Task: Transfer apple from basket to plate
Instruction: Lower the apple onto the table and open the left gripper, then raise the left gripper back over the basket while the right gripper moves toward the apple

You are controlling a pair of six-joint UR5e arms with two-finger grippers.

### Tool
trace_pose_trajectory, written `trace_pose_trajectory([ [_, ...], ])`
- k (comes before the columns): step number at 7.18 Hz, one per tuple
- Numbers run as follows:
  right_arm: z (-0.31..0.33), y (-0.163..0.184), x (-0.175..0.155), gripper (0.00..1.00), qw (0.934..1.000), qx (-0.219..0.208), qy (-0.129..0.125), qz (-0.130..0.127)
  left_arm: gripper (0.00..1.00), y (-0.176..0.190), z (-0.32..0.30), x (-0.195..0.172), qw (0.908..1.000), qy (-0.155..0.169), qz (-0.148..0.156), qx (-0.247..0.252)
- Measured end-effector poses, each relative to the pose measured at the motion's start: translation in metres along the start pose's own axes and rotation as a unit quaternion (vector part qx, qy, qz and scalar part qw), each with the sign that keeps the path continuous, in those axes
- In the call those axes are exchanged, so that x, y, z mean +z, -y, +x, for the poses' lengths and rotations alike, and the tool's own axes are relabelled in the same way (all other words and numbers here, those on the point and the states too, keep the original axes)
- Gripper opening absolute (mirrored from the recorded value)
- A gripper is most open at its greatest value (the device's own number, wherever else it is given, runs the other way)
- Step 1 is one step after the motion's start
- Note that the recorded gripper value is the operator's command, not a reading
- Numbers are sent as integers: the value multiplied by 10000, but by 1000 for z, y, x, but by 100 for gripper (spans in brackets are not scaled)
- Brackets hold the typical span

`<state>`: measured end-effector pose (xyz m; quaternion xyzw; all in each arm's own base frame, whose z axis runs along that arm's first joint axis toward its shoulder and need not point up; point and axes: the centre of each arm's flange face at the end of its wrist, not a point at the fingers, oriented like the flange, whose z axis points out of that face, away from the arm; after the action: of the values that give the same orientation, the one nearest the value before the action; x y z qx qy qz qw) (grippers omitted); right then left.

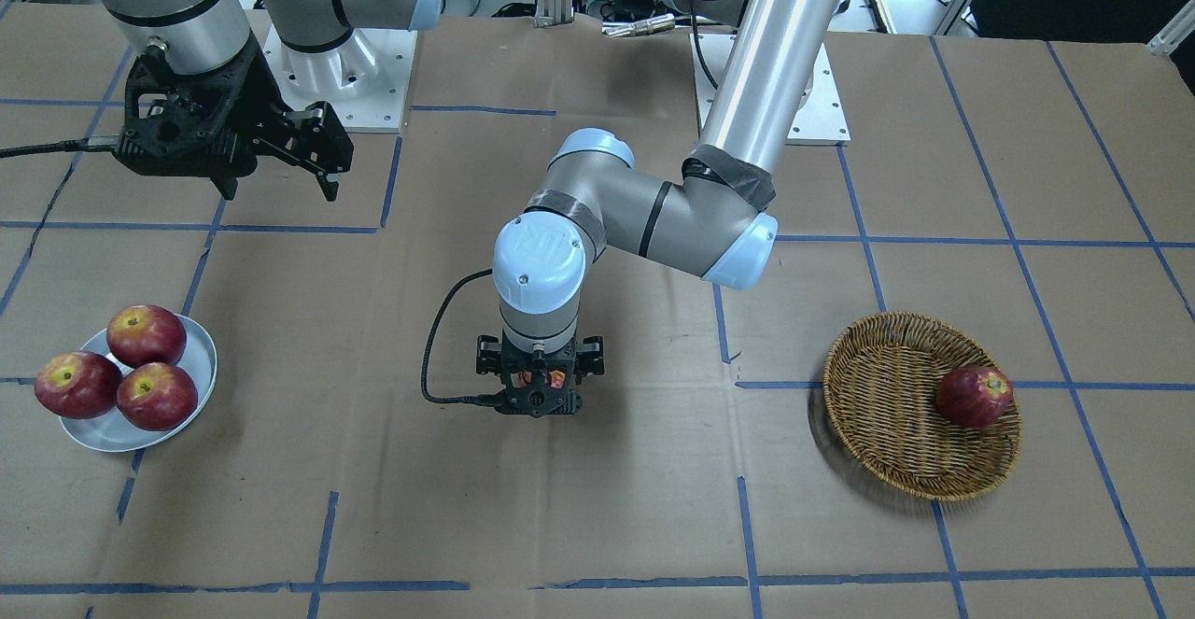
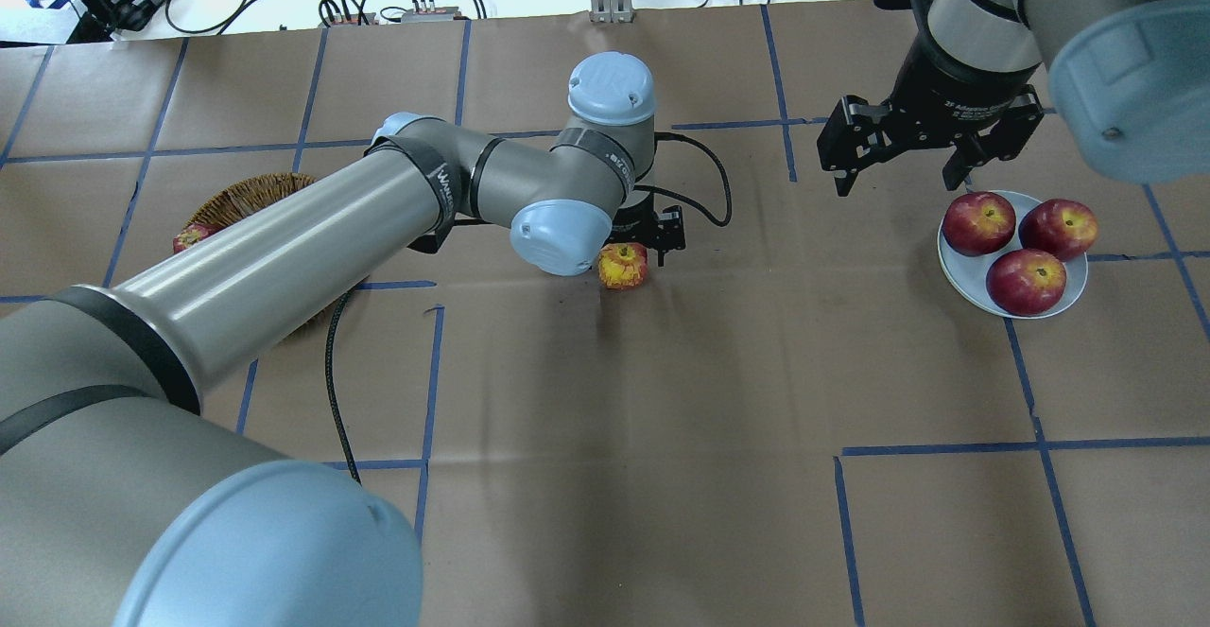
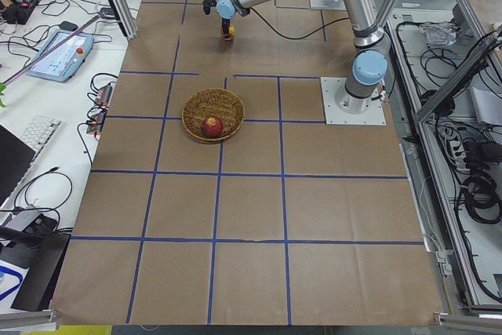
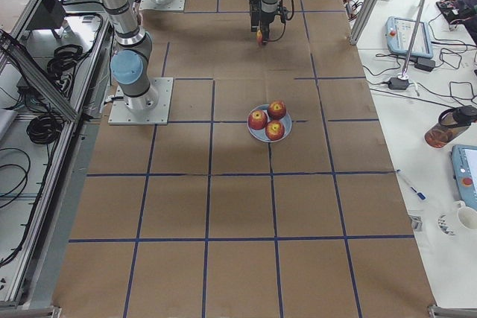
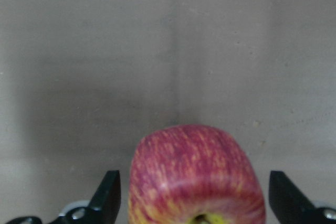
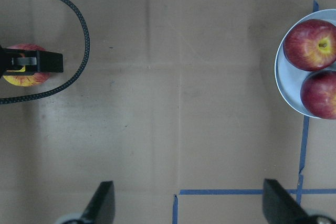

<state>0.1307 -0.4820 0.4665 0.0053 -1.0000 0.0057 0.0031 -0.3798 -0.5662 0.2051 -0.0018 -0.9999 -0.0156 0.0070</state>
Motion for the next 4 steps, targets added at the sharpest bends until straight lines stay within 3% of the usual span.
trace_pose_trajectory([
  [2, 0, 0, 0, 100, 10000, 0, 0, 1, 99, -1, -15, -63, 9997, -98, 215, -67],
  [4, 0, 0, -1, 100, 10000, 2, 0, 14, 99, -23, -59, -156, 9994, -185, 270, -121],
])
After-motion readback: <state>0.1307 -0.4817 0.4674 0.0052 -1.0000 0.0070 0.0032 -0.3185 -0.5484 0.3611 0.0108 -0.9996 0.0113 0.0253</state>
